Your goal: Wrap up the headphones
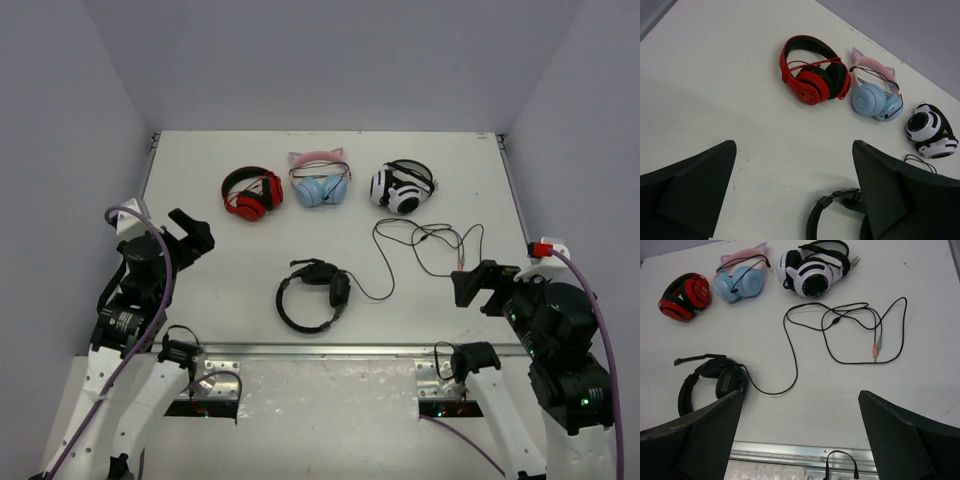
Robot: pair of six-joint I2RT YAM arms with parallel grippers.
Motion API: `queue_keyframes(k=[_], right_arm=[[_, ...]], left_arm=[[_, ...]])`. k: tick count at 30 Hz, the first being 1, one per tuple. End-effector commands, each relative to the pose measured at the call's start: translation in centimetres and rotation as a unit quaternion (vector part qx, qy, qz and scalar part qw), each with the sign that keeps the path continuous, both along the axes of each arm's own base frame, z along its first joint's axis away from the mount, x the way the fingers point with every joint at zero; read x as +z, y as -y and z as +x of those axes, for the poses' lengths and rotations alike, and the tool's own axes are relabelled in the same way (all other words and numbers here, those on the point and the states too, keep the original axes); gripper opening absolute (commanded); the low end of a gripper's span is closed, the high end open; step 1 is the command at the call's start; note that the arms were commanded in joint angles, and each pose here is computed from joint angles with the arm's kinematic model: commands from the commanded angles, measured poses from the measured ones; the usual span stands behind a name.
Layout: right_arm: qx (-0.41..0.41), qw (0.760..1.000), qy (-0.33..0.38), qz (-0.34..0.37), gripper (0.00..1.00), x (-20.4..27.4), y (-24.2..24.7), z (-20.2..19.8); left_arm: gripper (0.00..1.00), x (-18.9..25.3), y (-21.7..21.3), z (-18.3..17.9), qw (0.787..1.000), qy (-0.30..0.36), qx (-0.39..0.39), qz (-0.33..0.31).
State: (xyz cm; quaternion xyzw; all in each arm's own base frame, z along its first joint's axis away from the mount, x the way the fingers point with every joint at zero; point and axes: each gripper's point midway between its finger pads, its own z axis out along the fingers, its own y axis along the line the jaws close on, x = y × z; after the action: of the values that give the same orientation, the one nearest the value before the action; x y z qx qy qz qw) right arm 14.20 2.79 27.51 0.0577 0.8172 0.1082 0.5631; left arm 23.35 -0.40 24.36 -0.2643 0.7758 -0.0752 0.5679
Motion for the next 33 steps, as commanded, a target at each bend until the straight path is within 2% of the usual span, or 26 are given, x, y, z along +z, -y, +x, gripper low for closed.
queue_keyframes(k=[1,4,6,8,11,12,13,15,17,18,19,20,21,22,24,25,28,29,33], right_arm=[[0.005,1.000,0.021,0.000,0.99,1.0,-0.2,0.5],[0.011,1.000,0.024,0.002,0.99,1.4,-0.4,0.6],[0.048,0.998,0.034,0.015,0.99,1.8,-1.7,0.5],[0.080,0.995,0.060,0.030,0.99,2.7,-3.0,0.8],[0.109,0.992,0.035,0.047,0.99,1.5,-4.3,1.6],[0.102,0.993,0.021,0.048,0.99,1.3,-4.2,2.0],[0.095,0.994,-0.017,0.050,0.99,0.2,-4.2,2.9],[0.101,0.992,-0.045,0.057,0.99,-0.1,-4.7,3.8],[0.123,0.990,-0.041,0.061,0.99,0.3,-5.5,4.2],[0.139,0.987,-0.039,0.068,0.99,0.4,-6.0,4.2],[0.146,0.986,-0.035,0.071,0.99,0.5,-6.3,4.3],[0.146,0.986,-0.033,0.072,0.99,0.4,-6.3,4.5],[0.144,0.986,-0.033,0.072,0.99,0.2,-6.3,4.5],[0.138,0.988,-0.034,0.069,0.99,0.1,-6.1,4.7],[0.128,0.989,-0.045,0.062,0.99,-0.7,-5.7,4.8],[0.120,0.990,-0.049,0.058,0.99,-1.0,-5.4,4.7],[0.119,0.991,-0.046,0.051,0.99,-1.2,-5.2,4.5],[0.116,0.991,-0.042,0.049,0.99,-1.2,-5.0,4.4],[0.122,0.991,-0.034,0.050,0.99,-1.1,-5.2,4.2]], left_arm=[[1.00,1.7,0.0,0.4,1.000,0.023,0.005,-0.008],[1.00,1.5,-0.3,0.2,1.000,0.005,0.018,-0.011],[1.00,1.8,0.1,-0.4,0.999,-0.024,0.012,-0.020],[1.00,1.5,1.3,-0.7,0.997,-0.043,-0.003,-0.057],[1.00,-1.0,5.9,0.2,0.986,-0.047,-0.105,-0.119],[1.00,-4.8,6.4,-0.2,0.981,-0.095,-0.101,-0.135],[1.00,-6.2,7.3,-0.7,0.977,-0.119,-0.112,-0.139],[1.00,-8.7,8.2,-1.5,0.972,-0.153,-0.083,-0.157],[1.00,-9.8,9.3,-3.0,0.974,-0.169,-0.072,-0.131],[1.00,-10.3,10.0,-3.4,0.972,-0.173,-0.053,-0.151],[1.00,-10.9,11.7,-4.4,0.971,-0.179,-0.078,-0.137],[1.00,-12.6,12.5,-5.1,0.968,-0.206,-0.079,-0.117],[1.00,-13.8,13.5,-5.7,0.965,-0.221,-0.061,-0.126],[1.00,-14.1,15.2,-6.9,0.966,-0.221,-0.085,-0.101],[1.00,-16.9,15.4,-8.2,0.963,-0.266,-0.026,-0.042],[1.00,-17.0,15.3,-8.9,0.958,-0.286,-0.004,0.022],[1.00,-16.4,16.9,-9.1,0.955,-0.292,0.027,0.047],[1.00,-17.5,17.0,-9.1,0.950,-0.302,0.034,0.072],[1.00,-19.4,18.8,-8.9,0.947,-0.312,0.025,0.076]])
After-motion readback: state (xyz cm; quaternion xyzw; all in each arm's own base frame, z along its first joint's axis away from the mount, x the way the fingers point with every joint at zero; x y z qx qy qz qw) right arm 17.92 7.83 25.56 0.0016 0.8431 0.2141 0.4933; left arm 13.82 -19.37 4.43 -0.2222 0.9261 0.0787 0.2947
